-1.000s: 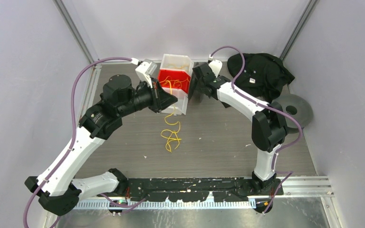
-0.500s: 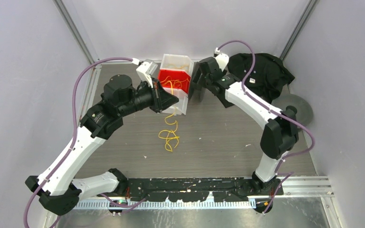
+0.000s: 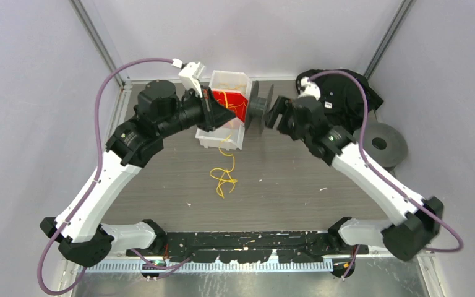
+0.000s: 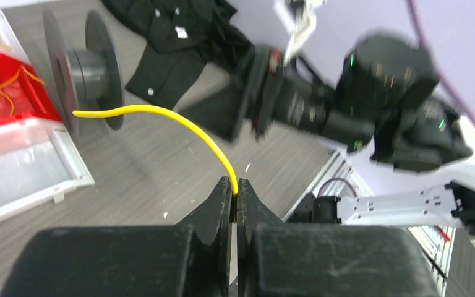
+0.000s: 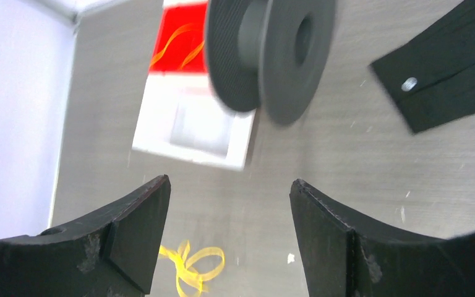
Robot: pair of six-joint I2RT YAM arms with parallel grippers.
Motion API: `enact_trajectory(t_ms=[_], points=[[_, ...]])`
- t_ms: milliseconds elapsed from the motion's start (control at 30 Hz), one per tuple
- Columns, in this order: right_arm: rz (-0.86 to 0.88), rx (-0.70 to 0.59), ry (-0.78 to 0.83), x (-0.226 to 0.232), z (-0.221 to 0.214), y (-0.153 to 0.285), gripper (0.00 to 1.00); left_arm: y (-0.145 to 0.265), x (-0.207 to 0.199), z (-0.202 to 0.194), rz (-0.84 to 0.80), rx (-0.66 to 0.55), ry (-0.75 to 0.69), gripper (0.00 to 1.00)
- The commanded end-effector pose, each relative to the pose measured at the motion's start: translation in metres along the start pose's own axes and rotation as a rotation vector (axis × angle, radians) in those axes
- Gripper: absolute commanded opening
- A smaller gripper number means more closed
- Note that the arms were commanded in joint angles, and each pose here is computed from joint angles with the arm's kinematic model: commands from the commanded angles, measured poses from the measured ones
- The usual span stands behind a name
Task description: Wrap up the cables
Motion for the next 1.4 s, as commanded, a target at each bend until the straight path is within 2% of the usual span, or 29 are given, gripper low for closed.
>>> enact_trajectory(t_ms=[0, 100, 167, 267, 333, 533, 767, 967, 1200, 1367], points=[[0.323, 0.044, 0.128, 0.035, -0.048, 0.043, 0.76, 0.022, -0.026, 0.034, -0.021, -0.095, -0.002, 0.00], [0.405, 0.100, 0.161, 0.050, -0.099, 0.048, 0.73, 0.023, -0.030, 0.036, -0.035, -0.102, 0.008, 0.00], [0.442, 0.090, 0.220, 0.067, -0.128, 0.046, 0.71, 0.023, -0.029, 0.036, -0.035, -0.107, 0.012, 0.00], [0.499, 0.011, 0.381, 0.091, -0.164, 0.043, 0.69, 0.022, -0.028, 0.035, -0.033, -0.105, 0.018, 0.00], [0.522, -0.069, 0.433, 0.098, -0.175, 0.036, 0.69, 0.022, -0.027, 0.034, -0.033, -0.101, 0.017, 0.00], [0.491, -0.094, 0.574, 0.104, -0.180, 0.014, 0.65, 0.020, -0.029, 0.033, -0.037, -0.080, 0.012, 0.00], [0.461, -0.157, 0.667, 0.096, -0.164, 0.019, 0.64, 0.023, -0.030, 0.033, -0.037, -0.067, 0.000, 0.00], [0.538, -0.115, 0.760, 0.108, -0.176, 0.015, 0.67, 0.025, -0.033, 0.034, -0.049, -0.075, 0.001, 0.00], [0.516, -0.155, 0.788, 0.121, -0.174, -0.004, 0.68, 0.027, -0.036, 0.033, -0.064, -0.070, 0.003, 0.00], [0.494, -0.150, 0.807, 0.124, -0.179, -0.020, 0.64, 0.029, -0.037, 0.033, -0.068, -0.072, 0.004, 0.00]])
Point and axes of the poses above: each gripper's point midway between its finger pads, its own y axis back along the fingers, its own x axis along the line the jaws close on, z = x × y, the point moved 3 cm from there along y, back along the fingers, and after that the axes turned 12 degrees about y, right-handed, at the moved point
